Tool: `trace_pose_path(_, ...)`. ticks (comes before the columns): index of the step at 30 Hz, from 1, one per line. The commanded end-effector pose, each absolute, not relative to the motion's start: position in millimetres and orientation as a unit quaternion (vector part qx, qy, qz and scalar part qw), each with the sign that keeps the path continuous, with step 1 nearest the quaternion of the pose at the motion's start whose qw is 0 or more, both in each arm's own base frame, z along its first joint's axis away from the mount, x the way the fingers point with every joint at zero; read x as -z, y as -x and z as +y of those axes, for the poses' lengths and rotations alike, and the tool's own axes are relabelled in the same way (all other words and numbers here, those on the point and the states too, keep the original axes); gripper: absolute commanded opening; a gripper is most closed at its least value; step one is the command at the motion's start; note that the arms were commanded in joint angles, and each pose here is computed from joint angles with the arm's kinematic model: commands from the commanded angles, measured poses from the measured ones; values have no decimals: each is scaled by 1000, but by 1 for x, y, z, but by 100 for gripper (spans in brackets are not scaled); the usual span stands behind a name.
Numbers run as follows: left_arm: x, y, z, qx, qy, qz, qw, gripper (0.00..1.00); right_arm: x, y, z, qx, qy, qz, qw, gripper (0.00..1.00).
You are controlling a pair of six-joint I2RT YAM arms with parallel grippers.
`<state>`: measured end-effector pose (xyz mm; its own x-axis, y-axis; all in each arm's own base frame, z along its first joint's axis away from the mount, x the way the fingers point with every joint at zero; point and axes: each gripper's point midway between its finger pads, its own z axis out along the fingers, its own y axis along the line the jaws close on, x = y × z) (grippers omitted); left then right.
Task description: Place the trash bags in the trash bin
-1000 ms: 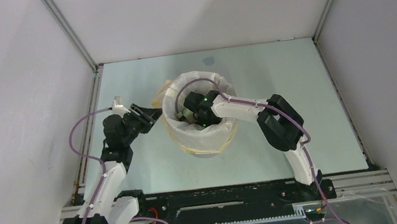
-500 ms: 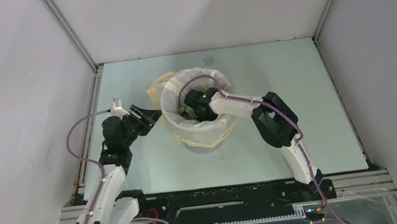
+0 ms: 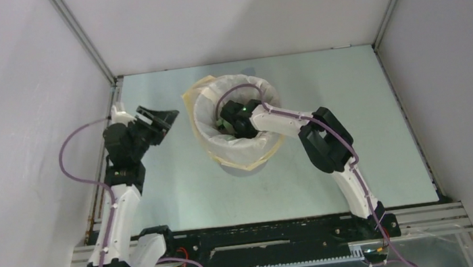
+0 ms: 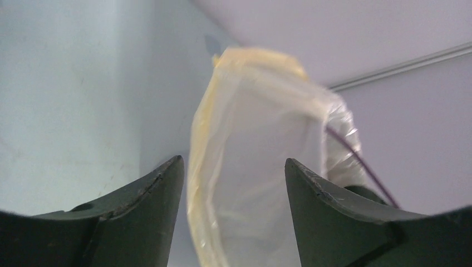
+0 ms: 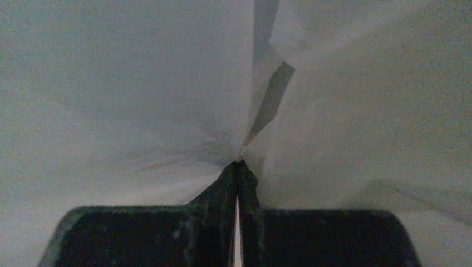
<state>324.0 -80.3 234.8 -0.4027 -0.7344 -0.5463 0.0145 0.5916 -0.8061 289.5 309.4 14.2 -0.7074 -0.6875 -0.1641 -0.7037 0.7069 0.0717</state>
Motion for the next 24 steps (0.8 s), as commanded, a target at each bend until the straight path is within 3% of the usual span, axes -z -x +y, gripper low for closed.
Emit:
trace_pose_path(1, -285, -350, -72, 382, 221, 721, 535, 72, -11, -294, 310, -61, 384, 918, 73, 0)
trace_pose_path(13, -306, -416, -114, 449, 126, 739, 486, 70, -15, -289, 319, -74, 404, 909, 78, 0)
trace_pose_path(24, -270, -436, -176, 484, 55, 791, 370, 60, -17, -287, 319, -78, 407, 907, 78, 0)
